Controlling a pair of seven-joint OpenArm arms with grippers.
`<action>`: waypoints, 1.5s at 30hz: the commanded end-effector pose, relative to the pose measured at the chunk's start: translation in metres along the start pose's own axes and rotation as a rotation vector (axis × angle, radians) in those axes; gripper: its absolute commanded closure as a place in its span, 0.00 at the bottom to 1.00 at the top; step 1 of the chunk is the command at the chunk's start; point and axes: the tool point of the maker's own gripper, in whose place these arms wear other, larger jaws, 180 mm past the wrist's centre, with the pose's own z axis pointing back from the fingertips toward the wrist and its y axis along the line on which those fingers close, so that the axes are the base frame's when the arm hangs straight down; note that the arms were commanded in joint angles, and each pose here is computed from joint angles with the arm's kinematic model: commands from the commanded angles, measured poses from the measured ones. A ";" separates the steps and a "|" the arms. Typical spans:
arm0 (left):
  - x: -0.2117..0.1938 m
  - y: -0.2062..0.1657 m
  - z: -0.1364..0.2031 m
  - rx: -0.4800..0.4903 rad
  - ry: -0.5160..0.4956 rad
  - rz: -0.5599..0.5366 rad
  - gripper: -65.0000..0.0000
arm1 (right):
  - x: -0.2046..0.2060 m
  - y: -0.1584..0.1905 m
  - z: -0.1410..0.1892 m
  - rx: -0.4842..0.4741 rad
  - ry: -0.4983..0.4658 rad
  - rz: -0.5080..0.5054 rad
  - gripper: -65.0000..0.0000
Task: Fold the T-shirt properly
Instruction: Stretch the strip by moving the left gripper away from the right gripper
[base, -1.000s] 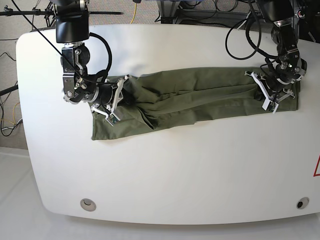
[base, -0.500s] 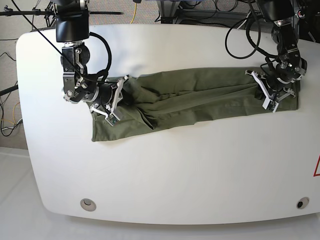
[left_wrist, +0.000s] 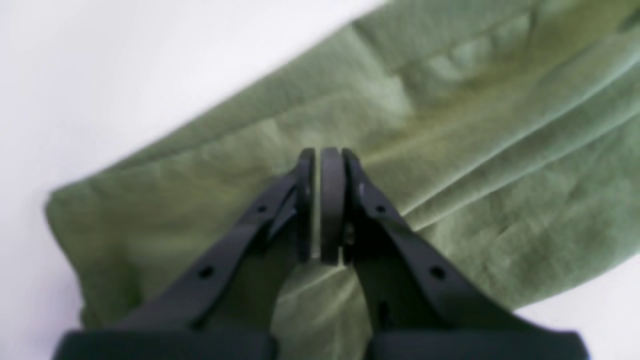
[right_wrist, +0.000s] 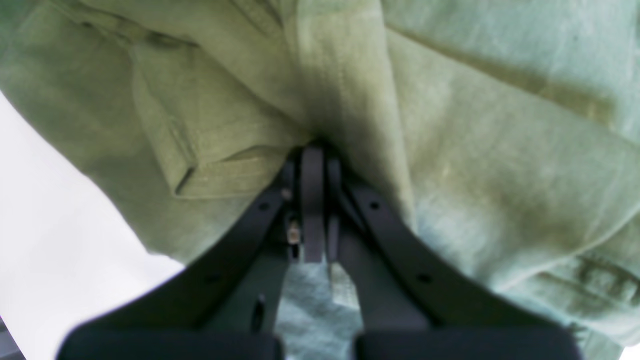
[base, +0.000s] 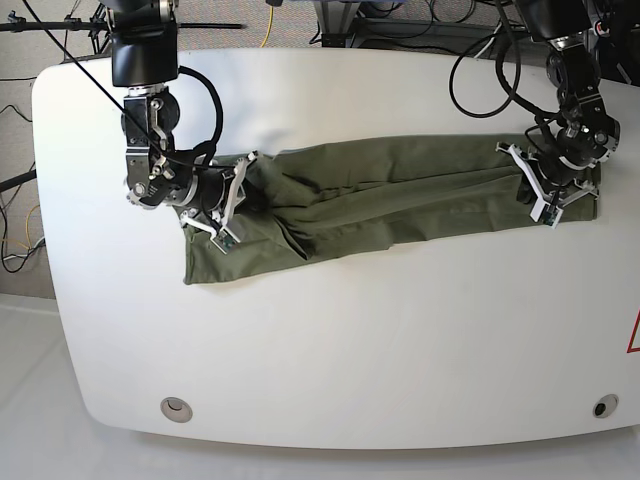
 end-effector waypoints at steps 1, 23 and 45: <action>0.011 0.009 0.005 0.023 -0.026 -0.016 1.00 | -0.030 -0.015 0.002 -0.066 0.151 0.016 1.00; -0.005 0.008 -0.007 0.000 0.036 0.015 0.97 | -0.038 -0.023 0.002 -0.096 0.198 0.022 1.00; 0.028 0.006 0.028 0.048 -0.088 -0.074 0.99 | -0.034 -0.025 0.003 -0.115 0.189 0.026 1.00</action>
